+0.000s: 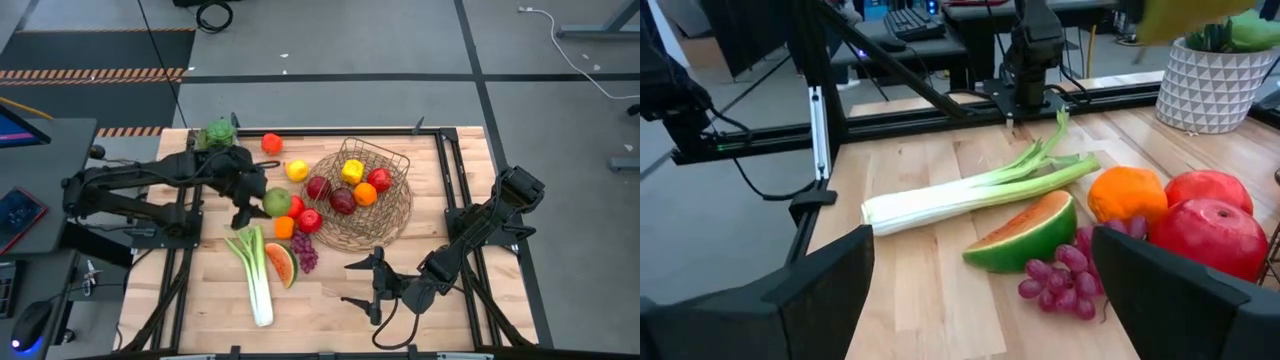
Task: Build produce basket
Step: Put the green pear into the gold wire basket
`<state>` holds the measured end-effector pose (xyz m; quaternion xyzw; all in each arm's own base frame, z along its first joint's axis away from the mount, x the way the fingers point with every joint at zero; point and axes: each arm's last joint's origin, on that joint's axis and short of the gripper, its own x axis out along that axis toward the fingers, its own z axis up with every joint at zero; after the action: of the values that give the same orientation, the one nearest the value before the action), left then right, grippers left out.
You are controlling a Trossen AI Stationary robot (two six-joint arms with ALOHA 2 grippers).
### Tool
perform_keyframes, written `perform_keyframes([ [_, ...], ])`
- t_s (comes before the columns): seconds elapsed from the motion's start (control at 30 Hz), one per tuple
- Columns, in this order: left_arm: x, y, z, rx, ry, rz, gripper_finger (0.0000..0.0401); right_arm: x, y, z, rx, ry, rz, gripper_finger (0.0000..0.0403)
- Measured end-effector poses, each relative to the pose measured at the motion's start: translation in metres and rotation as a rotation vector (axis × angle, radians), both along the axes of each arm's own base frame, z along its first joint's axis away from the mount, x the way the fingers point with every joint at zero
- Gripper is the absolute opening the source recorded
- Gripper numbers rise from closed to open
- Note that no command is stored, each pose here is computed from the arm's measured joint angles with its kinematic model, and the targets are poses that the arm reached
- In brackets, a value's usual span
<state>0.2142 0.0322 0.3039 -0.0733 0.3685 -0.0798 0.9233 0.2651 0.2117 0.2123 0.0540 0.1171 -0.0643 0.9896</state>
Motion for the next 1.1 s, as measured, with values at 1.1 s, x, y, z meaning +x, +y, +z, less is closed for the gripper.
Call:
perform_keyframes([
  [1.1,0.018,-0.025,0.035,-0.716,-0.134,-0.116,0.0215,0.004,-0.004,0.003,-0.001,-0.022,-0.010,0.0375],
])
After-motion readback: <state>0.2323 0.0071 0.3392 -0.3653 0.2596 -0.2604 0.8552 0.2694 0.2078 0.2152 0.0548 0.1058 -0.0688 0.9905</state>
